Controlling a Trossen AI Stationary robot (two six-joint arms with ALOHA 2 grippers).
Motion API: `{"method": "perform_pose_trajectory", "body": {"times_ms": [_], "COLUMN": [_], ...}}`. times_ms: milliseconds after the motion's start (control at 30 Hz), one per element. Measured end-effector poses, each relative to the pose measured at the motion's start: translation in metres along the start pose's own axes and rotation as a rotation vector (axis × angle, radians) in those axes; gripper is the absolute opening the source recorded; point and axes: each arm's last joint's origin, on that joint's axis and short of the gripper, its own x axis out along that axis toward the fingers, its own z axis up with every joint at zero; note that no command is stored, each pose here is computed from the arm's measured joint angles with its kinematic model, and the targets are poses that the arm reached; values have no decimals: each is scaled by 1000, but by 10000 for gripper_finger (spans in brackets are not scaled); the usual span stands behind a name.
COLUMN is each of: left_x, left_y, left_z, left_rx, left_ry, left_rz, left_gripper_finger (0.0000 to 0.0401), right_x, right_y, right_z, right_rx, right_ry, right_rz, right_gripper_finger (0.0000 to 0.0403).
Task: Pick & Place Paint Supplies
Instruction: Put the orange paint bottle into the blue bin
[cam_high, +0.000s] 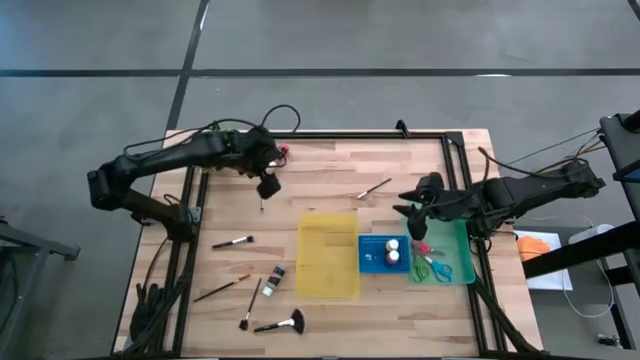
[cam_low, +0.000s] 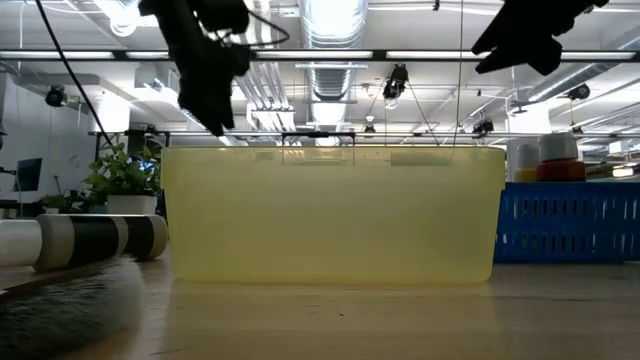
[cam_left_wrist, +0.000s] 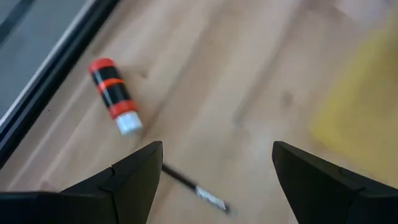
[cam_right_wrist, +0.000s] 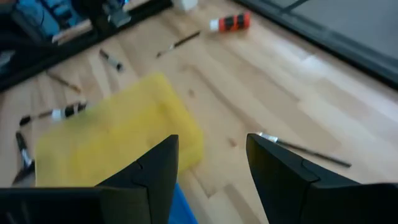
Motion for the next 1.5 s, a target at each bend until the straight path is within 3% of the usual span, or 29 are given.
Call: {"method": "perform_pose_trajectory", "body": {"times_ms": [300,467,633,800,1167,1300,1500], "left_x": [62,83,115,140,162,170,179], "left_y": [38,60,72,74,91,96,100], "left_z": [16,38,49,49,39,35,31], "left_rx": [-285,-320,-264,-239,-284,-302,-323], "left_ry": [-63,-69,79,175,240,269,294], "left_rz": [216,253,258,254,229,206,146], "left_gripper_finger": [314,314,314,314,312,284,209], "right_x": [-9,-10,-10,-10,-10,-9,-10], "right_y": [3,3,4,4,4,4,4], "right_z": [14,16,16,17,18,18,18], "right_rx": [32,42,62,76,106,106,111], "right_ry": [-79,-90,-95,-105,-116,-116,-117], "right_rz": [-15,-12,-9,-1,-14,-15,-14], "right_gripper_finger": [188,188,188,188,188,188,188]}}
